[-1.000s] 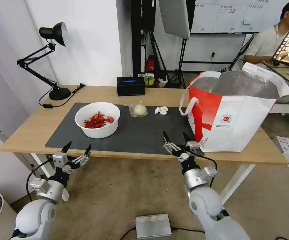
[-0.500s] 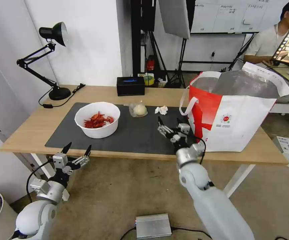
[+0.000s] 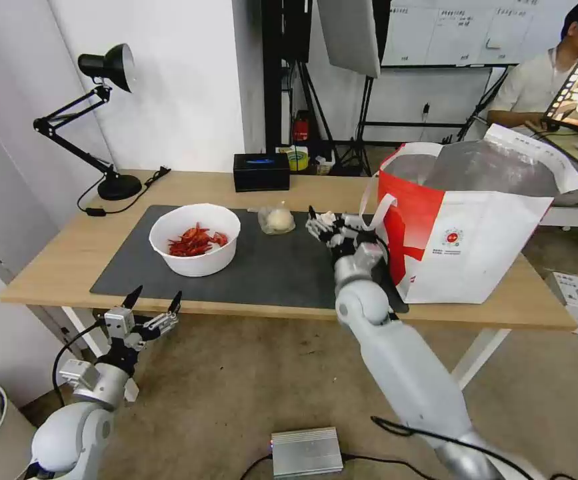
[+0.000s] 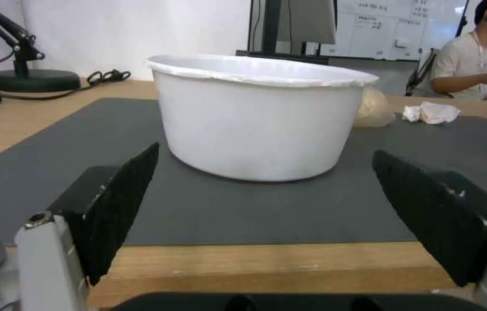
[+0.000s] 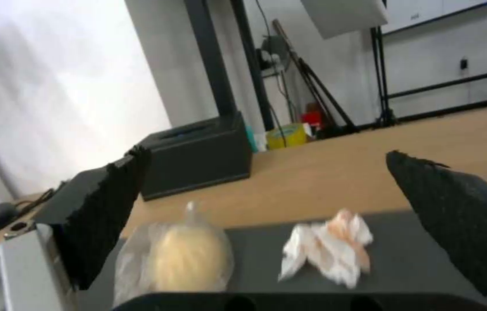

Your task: Pick up the trash from the table and place it into the takeout bag.

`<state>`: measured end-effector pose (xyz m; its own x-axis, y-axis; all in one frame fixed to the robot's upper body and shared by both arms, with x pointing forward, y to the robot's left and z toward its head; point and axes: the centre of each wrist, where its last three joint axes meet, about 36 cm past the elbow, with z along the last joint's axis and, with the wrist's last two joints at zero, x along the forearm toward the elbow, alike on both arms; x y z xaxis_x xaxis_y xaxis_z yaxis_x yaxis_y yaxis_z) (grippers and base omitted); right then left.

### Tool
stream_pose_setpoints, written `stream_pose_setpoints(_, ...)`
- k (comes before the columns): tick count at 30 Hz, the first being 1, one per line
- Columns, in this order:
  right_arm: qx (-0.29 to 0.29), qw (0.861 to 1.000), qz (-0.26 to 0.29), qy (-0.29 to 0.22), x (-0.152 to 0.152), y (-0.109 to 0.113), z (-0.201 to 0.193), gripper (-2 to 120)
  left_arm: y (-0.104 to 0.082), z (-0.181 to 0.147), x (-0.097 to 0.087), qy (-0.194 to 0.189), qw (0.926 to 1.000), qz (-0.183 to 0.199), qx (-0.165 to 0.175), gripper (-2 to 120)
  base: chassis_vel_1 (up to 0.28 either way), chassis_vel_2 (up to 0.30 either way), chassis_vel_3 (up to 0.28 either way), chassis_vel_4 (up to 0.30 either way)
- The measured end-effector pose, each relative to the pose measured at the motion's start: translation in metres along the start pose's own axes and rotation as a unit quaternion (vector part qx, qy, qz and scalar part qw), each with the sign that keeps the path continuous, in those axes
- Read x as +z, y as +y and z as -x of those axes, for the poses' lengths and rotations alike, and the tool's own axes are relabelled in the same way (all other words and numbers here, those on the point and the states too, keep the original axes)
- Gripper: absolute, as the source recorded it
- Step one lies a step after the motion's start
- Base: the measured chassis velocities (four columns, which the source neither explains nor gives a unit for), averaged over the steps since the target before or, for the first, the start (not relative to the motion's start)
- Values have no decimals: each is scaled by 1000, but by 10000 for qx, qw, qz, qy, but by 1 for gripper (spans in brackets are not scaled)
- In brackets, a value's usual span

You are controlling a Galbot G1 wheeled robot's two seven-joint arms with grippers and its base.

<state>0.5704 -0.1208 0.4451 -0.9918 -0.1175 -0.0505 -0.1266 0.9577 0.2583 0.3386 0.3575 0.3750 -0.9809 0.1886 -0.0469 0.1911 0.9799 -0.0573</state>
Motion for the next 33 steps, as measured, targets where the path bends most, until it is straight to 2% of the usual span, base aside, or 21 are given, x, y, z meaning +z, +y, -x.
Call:
stream_pose_setpoints(2,143,9998,-15,144,-16,9,11,100,0,0,0,-12,10000,-11,-7,100,0,0,0,0)
stream_pose_setpoints(6,330,9987,-142,354,-34,12,28,100,0,0,-1,-43,10000,-24,-21,100,0,0,0,0)
stream_pose_setpoints(19,712,9929,-141,938,-39,-3,67,100,2,0,0,-74,9999,-82,-21,100,0,0,0,0)
stream_pose_setpoints(25,773,9870,-346,1363,-40,15,95,100,2,0,4,-61,9999,-119,6,100,0,0,0,0)
stream_pose_setpoints(33,1062,9782,-489,1717,-46,26,105,100,4,0,5,-70,9999,-131,-20,100,0,0,0,0)
